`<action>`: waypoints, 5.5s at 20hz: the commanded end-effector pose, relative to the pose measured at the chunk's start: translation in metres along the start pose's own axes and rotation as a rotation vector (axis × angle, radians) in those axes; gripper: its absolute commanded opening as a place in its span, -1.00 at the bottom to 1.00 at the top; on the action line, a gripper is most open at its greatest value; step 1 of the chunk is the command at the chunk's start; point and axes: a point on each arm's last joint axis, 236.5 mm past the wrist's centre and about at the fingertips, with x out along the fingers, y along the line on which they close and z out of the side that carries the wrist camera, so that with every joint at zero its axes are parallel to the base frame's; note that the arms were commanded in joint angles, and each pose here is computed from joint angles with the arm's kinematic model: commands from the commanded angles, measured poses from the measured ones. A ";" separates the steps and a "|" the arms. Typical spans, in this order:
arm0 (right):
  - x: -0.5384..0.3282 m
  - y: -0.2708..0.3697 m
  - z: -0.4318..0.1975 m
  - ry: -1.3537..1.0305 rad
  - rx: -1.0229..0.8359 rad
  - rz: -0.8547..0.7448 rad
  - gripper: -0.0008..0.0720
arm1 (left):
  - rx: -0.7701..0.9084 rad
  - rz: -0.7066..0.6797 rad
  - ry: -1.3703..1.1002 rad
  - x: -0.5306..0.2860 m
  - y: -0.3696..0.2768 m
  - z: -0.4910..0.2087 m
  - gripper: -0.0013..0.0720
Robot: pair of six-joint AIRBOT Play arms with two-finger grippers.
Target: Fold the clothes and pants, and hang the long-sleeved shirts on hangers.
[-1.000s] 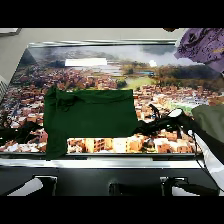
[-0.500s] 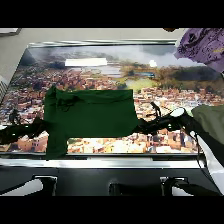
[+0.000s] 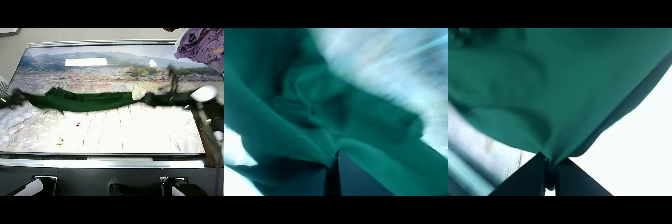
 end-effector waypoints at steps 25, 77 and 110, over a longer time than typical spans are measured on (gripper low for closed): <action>-0.071 -0.070 0.124 -0.052 -0.141 -0.564 -0.89 | 0.239 0.177 -0.018 0.018 -0.033 0.059 -0.91; 0.049 -0.165 -0.224 0.470 0.388 -0.097 0.32 | -0.286 0.308 0.230 -0.008 0.137 -0.049 0.49; 0.075 -0.126 -0.237 0.442 0.482 -0.069 -0.89 | -0.488 0.422 0.169 -0.041 0.217 -0.167 0.50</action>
